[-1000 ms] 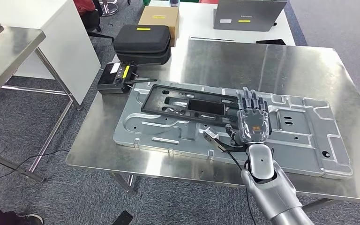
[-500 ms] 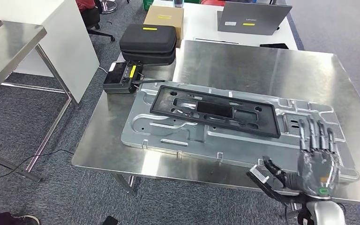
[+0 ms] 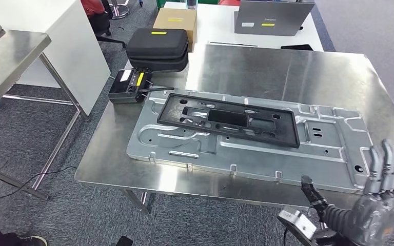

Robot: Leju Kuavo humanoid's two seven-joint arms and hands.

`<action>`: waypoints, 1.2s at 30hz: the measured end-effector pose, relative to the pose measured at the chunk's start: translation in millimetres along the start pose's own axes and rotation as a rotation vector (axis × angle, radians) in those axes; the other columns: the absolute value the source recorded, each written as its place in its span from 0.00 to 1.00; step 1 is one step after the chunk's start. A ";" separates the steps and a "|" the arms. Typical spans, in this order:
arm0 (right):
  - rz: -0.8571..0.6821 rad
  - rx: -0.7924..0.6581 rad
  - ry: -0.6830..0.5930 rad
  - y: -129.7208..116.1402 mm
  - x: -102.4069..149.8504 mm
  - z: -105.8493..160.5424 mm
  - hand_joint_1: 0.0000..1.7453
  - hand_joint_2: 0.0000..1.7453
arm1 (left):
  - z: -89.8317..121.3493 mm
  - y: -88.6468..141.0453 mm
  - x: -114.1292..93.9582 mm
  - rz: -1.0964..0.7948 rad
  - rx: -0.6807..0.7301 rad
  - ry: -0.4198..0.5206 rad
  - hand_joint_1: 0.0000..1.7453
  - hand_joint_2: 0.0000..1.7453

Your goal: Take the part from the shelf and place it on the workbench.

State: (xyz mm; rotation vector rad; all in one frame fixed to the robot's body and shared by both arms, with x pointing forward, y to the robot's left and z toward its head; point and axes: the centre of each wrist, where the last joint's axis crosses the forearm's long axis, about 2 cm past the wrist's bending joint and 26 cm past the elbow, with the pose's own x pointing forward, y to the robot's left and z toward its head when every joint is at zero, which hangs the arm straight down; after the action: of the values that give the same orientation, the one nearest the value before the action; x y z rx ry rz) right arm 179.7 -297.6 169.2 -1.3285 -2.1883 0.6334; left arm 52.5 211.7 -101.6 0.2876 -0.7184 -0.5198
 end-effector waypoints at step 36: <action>-0.439 -0.222 0.450 21.7 34.8 33.4 0.00 0.00 | 3.0 -2.4 -2.1 0.025 0.038 0.047 0.00 0.00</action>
State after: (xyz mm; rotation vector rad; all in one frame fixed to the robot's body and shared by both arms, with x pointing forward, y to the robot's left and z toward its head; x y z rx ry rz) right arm 159.4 -261.6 136.2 -0.9228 -2.1015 -0.0738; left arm 48.3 210.6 -101.6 0.3249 -0.6862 -0.4746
